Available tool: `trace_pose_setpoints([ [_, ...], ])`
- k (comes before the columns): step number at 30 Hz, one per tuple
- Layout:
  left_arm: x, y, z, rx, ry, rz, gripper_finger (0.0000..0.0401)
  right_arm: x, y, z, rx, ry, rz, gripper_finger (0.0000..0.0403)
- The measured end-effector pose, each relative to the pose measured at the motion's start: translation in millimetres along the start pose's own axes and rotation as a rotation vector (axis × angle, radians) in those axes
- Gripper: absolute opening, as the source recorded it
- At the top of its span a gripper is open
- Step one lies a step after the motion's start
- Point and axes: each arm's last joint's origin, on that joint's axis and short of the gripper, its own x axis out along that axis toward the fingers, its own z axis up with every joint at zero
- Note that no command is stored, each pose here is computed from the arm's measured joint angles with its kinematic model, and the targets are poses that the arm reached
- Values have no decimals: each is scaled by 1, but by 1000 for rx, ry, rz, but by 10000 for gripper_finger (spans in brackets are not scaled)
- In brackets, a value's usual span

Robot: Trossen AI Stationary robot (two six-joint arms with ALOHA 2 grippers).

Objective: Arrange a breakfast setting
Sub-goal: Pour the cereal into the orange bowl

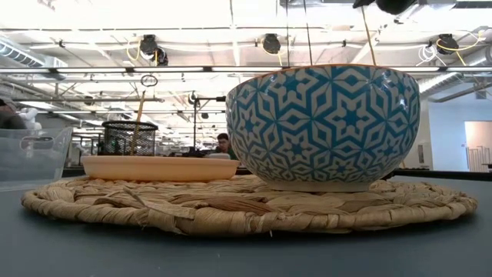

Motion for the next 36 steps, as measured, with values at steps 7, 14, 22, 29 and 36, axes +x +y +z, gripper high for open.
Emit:
trace_pose_setpoints([
  [7,0,-1,-7,21,73,12,365,-14,-3,20,29,119,-17,128],
  [14,-1,0,-12,28,134,72,367,-35,-3,43,57,239,-44,128],
  [22,-1,0,-13,14,143,71,367,-67,0,69,84,356,-78,128],
  [29,-1,0,-13,-5,142,72,367,-87,7,80,111,436,-85,128],
  [36,-1,0,-13,-67,139,76,367,-89,8,77,126,475,-84,128],
])
